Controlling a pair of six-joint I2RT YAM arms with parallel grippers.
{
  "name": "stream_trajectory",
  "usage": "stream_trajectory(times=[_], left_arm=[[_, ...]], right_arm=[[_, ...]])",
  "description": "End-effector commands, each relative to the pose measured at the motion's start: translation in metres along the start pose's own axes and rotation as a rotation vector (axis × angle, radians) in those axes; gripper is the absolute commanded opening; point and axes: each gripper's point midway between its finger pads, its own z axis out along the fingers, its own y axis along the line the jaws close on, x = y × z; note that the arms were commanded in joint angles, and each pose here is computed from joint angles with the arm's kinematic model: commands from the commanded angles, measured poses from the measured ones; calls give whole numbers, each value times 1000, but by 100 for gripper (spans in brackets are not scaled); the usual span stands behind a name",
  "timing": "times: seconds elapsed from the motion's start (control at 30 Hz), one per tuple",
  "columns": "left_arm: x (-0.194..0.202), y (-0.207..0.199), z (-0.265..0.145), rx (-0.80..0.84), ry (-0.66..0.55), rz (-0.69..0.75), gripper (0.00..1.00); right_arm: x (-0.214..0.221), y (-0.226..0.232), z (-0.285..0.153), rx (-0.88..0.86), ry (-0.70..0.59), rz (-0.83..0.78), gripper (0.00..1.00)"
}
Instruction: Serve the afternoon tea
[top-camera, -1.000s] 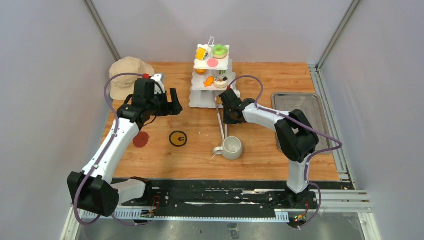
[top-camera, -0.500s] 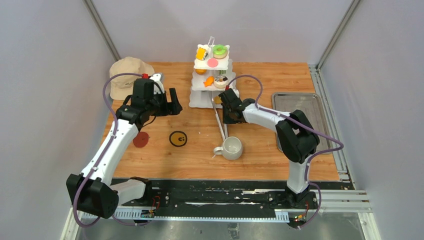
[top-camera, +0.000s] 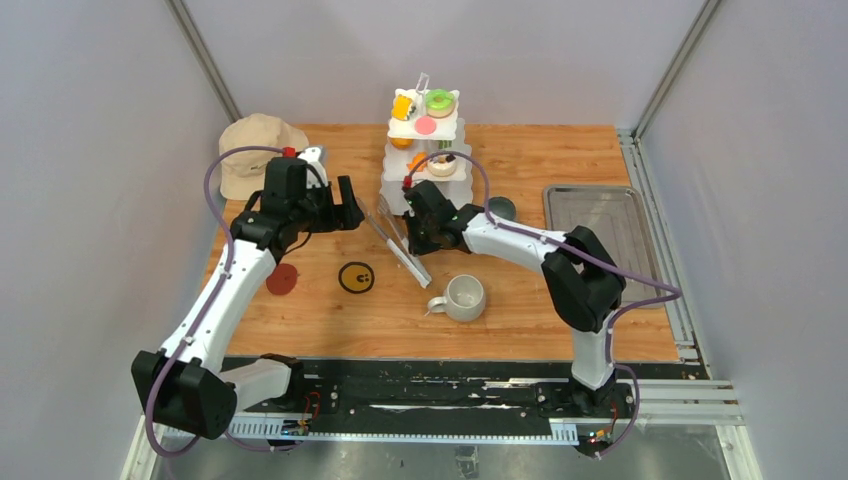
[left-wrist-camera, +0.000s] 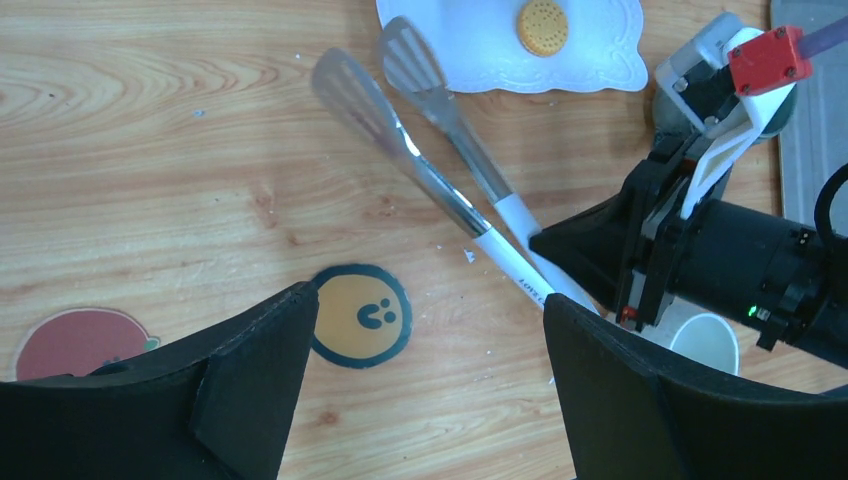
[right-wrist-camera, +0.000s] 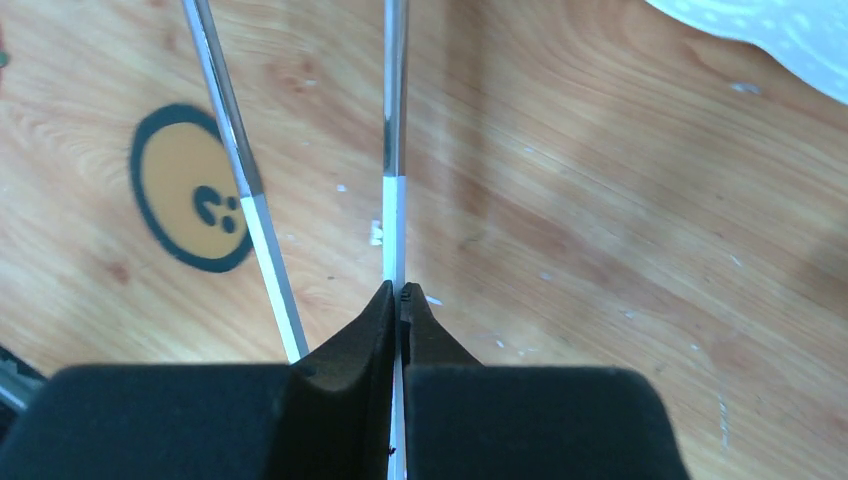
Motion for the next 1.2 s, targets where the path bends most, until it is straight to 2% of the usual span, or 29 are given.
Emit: stream_trajectory(times=[0.0,0.13,0.33,0.47,0.63,0.93,1.17], left_arm=[[-9,-1,-9,-1,-37,1,88],[-17,0,-17,-19,-50,17,87],[-51,-9,-47,-23,-148,42,88],[-63,-8,-56,-41,-183,58,89],[-57,-8,-50,-34,-165,45,89],[-53,-15,-39,10,-146,25,89],[-52,-21,-31,46,-132,8,88]], right_arm=[[-16,41,-5,-123,-43,-147,0],[-30,48,-23,-123,-93,-201,1],[-50,46,-75,-117,-197,-218,1],[-51,33,-110,-79,-262,-208,1],[-46,-1,-153,39,-361,-160,1],[6,-110,-234,431,-543,91,1],[63,-162,-275,591,-573,283,1]])
